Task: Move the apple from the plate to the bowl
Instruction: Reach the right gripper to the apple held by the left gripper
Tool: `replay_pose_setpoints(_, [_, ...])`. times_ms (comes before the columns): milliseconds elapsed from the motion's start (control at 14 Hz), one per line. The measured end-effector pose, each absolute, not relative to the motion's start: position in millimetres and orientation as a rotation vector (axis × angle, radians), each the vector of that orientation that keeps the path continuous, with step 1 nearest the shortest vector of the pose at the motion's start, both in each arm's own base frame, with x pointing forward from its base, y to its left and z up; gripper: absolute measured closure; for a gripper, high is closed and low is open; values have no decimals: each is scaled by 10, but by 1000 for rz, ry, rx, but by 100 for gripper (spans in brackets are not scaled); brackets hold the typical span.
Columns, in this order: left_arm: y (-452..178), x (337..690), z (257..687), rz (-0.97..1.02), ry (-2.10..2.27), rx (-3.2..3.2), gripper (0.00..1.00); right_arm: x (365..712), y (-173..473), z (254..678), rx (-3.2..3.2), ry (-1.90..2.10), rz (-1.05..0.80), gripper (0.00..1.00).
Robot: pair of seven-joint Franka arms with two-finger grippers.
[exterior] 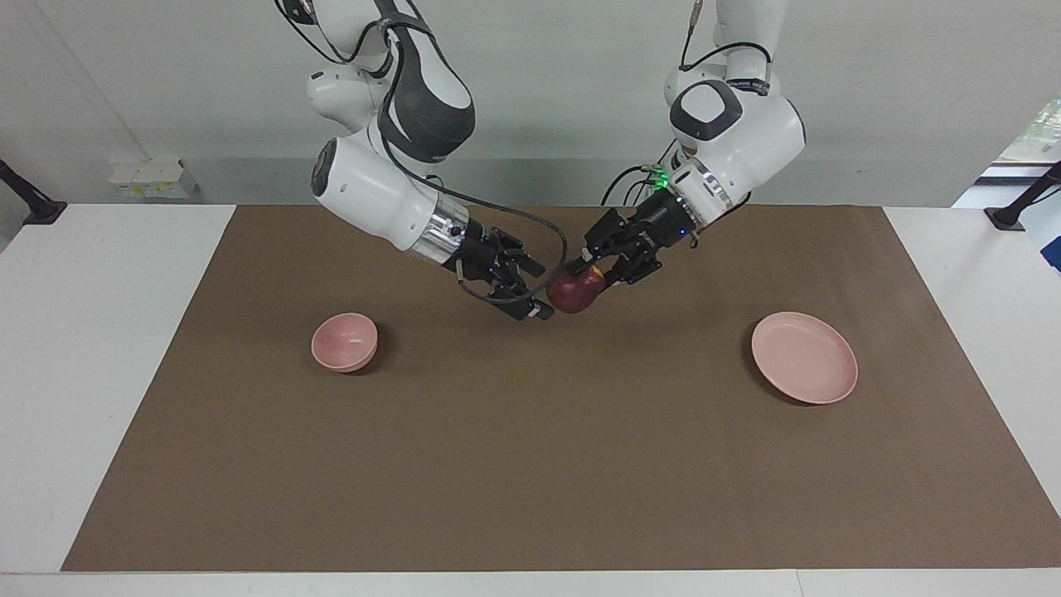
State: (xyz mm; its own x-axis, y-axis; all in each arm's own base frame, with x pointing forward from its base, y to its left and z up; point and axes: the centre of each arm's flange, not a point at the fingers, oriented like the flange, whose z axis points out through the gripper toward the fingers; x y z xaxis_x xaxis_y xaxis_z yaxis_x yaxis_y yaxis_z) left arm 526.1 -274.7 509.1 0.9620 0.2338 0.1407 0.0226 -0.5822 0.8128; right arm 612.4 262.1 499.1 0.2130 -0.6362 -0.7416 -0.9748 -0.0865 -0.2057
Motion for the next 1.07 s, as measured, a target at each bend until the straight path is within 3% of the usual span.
replay_pose_setpoints(500, [-2774, 5247, 5093, 288, 174, 2179, 36, 6062, 2802, 4966, -1783, 1484, 675, 0])
replay_pose_setpoints(643, [-2772, 5249, 5091, 294, 178, 2180, 36, 6065, 2800, 4955, -1782, 1486, 676, 22])
replay_pose_setpoints(714, [-2774, 5249, 5090, 294, 178, 2180, 36, 6067, 2796, 4956, -1781, 1487, 675, 26])
replay_pose_setpoints(1071, [-2776, 5249, 5092, 295, 178, 2179, 36, 6070, 2792, 4958, -1782, 1485, 674, 26])
